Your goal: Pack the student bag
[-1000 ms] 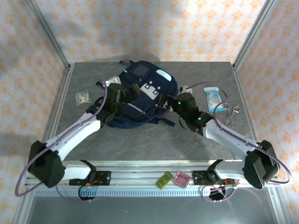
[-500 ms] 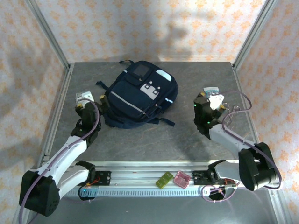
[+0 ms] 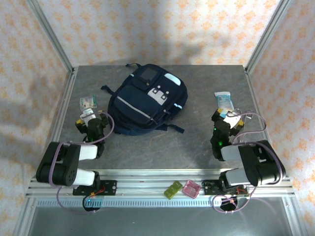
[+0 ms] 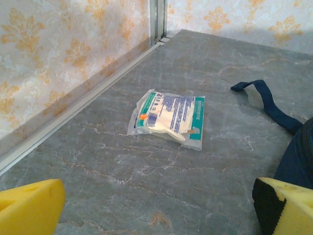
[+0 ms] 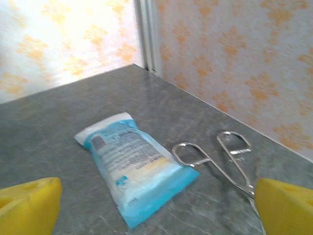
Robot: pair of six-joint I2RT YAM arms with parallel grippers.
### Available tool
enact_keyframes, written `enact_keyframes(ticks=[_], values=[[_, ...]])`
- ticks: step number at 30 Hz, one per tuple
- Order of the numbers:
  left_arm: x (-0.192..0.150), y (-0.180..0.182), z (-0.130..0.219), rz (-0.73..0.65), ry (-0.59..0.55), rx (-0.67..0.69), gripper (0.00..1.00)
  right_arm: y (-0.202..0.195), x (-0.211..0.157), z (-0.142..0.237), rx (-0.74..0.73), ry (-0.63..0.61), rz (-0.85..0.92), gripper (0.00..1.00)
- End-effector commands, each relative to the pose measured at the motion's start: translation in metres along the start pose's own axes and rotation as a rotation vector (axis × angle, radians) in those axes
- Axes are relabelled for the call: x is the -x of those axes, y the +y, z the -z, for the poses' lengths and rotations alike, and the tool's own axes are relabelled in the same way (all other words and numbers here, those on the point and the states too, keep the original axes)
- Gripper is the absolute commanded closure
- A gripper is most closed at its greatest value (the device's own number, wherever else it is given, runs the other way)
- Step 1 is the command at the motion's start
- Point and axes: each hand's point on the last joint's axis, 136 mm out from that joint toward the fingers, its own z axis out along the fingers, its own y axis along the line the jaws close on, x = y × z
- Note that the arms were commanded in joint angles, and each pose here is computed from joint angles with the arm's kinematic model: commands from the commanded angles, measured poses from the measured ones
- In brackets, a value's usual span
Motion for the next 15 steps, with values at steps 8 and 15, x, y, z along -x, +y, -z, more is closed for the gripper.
enact_keyframes(ticks=[8, 15], values=[[0.042, -0.033, 0.004, 0.039, -0.213, -0.195, 0.01, 0.023, 0.004, -0.026, 0.186, 0.002, -0.043, 0.0], [0.038, -0.029, -0.001, 0.043, -0.182, -0.152, 0.01, 0.023, 0.004, -0.024, 0.193, -0.004, -0.041, 0.0]])
